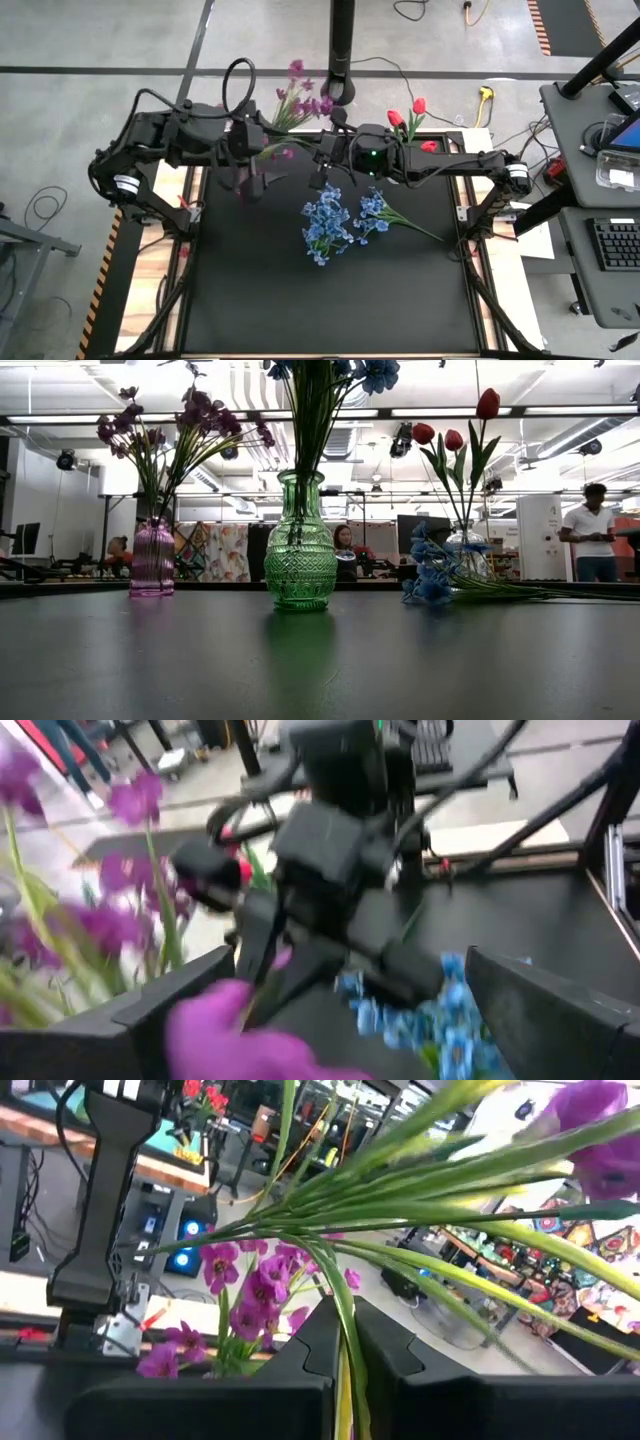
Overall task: Sort flowers into vase by color
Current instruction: Put the purple flower into the purple crystal vase
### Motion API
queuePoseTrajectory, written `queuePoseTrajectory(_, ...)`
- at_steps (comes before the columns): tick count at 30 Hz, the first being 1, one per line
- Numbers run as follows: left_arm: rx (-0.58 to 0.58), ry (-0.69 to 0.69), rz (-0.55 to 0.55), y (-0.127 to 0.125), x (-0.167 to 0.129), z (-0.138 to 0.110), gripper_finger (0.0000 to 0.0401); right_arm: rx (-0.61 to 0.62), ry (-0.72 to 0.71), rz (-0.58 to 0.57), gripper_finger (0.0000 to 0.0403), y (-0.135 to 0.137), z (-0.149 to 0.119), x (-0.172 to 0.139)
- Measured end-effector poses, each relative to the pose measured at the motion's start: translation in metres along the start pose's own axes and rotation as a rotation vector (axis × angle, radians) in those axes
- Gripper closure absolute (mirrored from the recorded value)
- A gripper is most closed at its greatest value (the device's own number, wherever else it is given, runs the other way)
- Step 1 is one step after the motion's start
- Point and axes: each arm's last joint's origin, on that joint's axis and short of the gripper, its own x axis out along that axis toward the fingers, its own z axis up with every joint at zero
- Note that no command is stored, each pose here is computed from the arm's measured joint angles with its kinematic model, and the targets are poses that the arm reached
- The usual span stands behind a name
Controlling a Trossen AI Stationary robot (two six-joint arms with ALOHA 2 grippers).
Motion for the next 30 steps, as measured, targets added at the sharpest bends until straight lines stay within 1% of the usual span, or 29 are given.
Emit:
queuePoseTrajectory(4, -0.015, 0.086, -0.008, 0.002, -0.009, -0.007, 0.0023, -0.013, 0.024, 0.011, 0.0390, -0.001, 0.001, -0.004)
queuePoseTrajectory(7, -0.041, 0.126, -0.009, 0.003, -0.013, -0.011, 0.0023, -0.027, 0.036, 0.017, 0.0390, -0.002, 0.000, -0.005)
queuePoseTrajectory(10, -0.046, 0.168, 0.024, 0.004, -0.015, -0.015, 0.0023, -0.046, 0.048, 0.026, 0.0390, 0.000, 0.000, -0.006)
queuePoseTrajectory(12, -0.045, 0.196, 0.084, 0.005, -0.015, -0.017, 0.0023, -0.050, 0.051, 0.029, 0.0390, 0.000, 0.000, -0.006)
queuePoseTrajectory(15, -0.024, 0.229, 0.203, 0.008, -0.017, -0.020, 0.0023, -0.060, 0.046, 0.035, 0.0390, 0.002, 0.001, -0.007)
queuePoseTrajectory(18, -0.008, 0.238, 0.313, 0.012, -0.017, -0.021, 0.0023, -0.074, 0.040, 0.044, 0.0390, 0.006, 0.004, -0.009)
queuePoseTrajectory(20, -0.003, 0.235, 0.357, 0.013, -0.019, -0.020, 0.0023, -0.080, 0.038, 0.051, 0.0390, 0.008, 0.005, -0.010)
queuePoseTrajectory(25, 0.002, 0.235, 0.369, 0.014, -0.020, -0.020, 0.0023, -0.101, 0.041, 0.045, 0.0390, 0.009, 0.008, -0.013)
queuePoseTrajectory(28, -0.029, 0.262, 0.371, 0.014, -0.021, -0.024, 0.0023, -0.169, 0.080, 0.003, 0.0390, 0.008, 0.009, -0.017)
queuePoseTrajectory(30, -0.082, 0.276, 0.362, 0.013, -0.024, -0.027, 0.0023, -0.223, 0.100, -0.014, 0.0390, 0.006, 0.011, -0.020)
